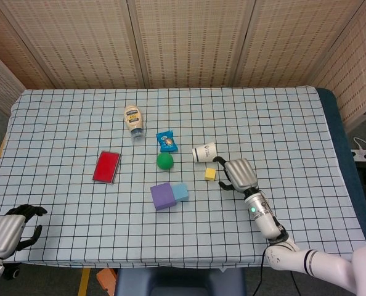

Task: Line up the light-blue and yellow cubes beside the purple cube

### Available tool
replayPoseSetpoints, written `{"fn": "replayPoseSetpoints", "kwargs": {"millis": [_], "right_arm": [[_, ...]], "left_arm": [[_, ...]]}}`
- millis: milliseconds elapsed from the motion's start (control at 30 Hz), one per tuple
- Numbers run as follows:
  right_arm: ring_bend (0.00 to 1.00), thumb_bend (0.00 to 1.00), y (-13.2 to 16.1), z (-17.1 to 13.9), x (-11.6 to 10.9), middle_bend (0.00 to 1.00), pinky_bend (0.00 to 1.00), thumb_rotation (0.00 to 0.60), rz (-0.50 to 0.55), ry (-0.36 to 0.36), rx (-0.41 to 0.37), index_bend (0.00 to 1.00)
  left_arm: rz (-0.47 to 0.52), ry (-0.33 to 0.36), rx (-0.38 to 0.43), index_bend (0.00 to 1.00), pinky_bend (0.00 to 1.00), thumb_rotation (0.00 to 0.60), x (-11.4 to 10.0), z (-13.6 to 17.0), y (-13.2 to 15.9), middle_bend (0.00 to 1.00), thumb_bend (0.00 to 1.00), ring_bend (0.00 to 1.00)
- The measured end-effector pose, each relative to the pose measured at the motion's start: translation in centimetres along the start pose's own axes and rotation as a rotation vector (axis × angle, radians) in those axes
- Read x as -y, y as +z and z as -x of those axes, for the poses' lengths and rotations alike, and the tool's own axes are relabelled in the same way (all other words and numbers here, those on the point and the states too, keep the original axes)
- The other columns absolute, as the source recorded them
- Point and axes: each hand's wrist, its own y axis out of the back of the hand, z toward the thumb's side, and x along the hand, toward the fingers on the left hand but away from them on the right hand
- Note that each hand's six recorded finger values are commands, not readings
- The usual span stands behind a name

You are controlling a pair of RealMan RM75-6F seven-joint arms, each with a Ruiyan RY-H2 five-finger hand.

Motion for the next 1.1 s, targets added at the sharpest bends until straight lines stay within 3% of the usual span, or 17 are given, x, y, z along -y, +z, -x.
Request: {"fn": "replayPoseSetpoints", "kwargs": {"millis": [167, 500, 1100], "right_arm": [[0.88, 0.13, -1.0, 0.1, 0.8, 0.84, 1.0, 0.6, 0.007, 0.021, 0.04, 0.32], [0.89, 0.13, -0.4, 0.8, 3.3, 0.85, 1.0, 0.6, 0.062, 0.095, 0.042, 0.36], [0.9, 0.13, -0.1, 1.9, 3.9, 0.85, 1.0, 0.6, 0.092, 0.053, 0.045, 0.39]], "left_arm": [[-0.001, 0.0, -0.004, 0.36, 0.3, 0.6, 0.0, 0.0, -0.1, 0.37, 0.49, 0.24], [0.004, -0.002, -0.003, 0.36, 0.3, 0.6, 0.0, 0.0, -0.1, 0.38, 0.49, 0.24], [0.004, -0.007, -0.004, 0.36, 0.3, 0.6, 0.1, 0.0, -0.1, 0.38, 0.49, 0.24]]}}
